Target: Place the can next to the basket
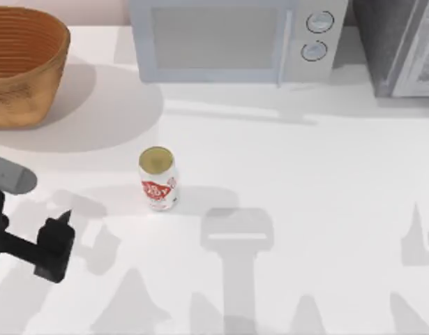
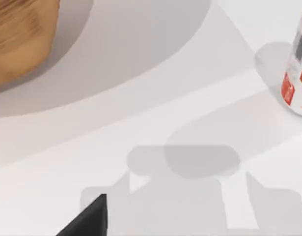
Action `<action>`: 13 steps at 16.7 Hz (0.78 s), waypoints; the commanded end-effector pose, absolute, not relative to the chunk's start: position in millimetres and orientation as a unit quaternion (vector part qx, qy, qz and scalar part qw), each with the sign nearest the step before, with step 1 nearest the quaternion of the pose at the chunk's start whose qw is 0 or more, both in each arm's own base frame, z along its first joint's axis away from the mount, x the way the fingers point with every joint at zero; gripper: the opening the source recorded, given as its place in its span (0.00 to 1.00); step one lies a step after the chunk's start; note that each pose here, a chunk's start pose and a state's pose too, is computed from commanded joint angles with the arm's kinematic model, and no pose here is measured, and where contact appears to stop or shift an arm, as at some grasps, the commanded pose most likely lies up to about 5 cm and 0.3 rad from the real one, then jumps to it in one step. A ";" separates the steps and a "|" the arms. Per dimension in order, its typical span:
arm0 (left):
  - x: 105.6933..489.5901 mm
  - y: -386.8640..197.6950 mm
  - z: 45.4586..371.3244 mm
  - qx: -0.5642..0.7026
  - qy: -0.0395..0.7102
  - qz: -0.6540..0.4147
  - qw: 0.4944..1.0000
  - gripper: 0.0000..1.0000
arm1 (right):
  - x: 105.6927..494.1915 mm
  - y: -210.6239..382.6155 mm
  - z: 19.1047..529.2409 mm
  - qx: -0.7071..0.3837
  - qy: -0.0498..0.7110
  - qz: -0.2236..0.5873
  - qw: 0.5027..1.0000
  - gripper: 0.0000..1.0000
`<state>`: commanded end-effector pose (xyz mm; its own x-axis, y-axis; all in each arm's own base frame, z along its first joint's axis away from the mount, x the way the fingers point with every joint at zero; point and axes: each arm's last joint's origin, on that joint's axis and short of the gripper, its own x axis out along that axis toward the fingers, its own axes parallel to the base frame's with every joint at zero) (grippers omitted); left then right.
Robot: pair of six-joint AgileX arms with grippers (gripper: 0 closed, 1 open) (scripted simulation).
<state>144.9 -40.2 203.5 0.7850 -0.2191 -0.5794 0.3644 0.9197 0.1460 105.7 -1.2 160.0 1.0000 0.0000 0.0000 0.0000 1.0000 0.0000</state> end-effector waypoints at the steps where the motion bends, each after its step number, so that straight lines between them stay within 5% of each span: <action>1: 155.7 -48.5 207.3 0.146 0.330 -0.176 0.916 1.00 | 105.7 -1.2 160.0 0.000 0.000 0.000 1.000 1.00; 7: 231.9 -115.0 205.6 0.254 0.540 -0.274 0.754 1.00 | 105.7 -1.2 160.0 0.000 0.000 0.000 1.000 1.00; 13: 297.5 -174.0 195.5 0.299 0.635 -0.305 0.644 1.00 | 105.7 -1.2 160.0 0.000 0.000 0.000 1.000 1.00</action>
